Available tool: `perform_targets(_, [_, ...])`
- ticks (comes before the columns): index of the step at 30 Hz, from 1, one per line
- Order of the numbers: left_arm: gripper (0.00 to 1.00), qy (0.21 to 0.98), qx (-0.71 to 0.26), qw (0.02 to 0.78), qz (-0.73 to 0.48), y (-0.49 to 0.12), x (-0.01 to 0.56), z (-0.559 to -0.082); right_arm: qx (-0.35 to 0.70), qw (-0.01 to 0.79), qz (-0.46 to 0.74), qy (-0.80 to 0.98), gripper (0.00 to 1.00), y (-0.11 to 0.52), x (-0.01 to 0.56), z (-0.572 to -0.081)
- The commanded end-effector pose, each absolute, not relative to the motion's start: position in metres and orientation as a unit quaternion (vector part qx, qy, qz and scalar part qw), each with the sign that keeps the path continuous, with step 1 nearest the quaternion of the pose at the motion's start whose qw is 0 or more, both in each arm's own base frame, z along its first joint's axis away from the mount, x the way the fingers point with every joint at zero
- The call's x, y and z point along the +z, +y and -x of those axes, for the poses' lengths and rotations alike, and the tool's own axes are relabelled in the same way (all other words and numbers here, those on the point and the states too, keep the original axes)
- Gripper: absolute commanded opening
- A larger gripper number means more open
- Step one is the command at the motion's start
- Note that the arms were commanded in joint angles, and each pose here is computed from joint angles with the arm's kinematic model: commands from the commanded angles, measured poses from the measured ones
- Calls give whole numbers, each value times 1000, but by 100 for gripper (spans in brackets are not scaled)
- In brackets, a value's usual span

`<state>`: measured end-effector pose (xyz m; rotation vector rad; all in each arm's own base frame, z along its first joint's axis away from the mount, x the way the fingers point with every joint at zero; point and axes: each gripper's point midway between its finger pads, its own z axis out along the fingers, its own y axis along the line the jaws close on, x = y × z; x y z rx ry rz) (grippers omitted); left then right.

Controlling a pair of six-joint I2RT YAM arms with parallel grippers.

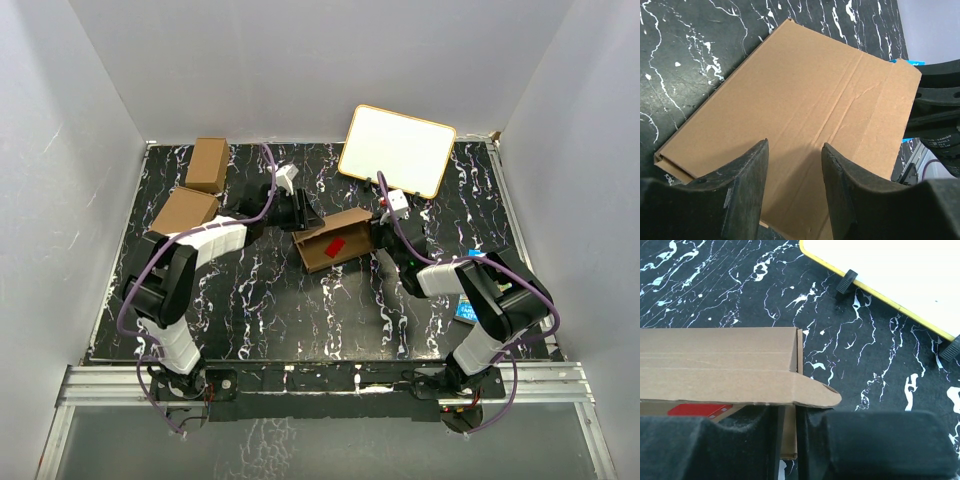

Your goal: Fold the paper box

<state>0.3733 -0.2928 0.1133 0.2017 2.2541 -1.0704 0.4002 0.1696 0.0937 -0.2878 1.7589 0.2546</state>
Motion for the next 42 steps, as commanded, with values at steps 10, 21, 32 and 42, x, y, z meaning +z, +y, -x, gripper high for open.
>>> perform_targets(10, [44,866,-408,278,-78,-293,83,-361,183,618,157,748,43,176,120,-394])
perform_targets(21, [44,873,-401,267,-75,-293,69,-362,288,495,292,766,71,148,120,-373])
perform_targets(32, [43,888,-379,247,-77,-287,49,-358,273,530,344,725,81,102,163,-369])
perform_targets(42, [39,909,-345,221,-76,-278,26,-354,337,464,417,705,34,191,152,-373])
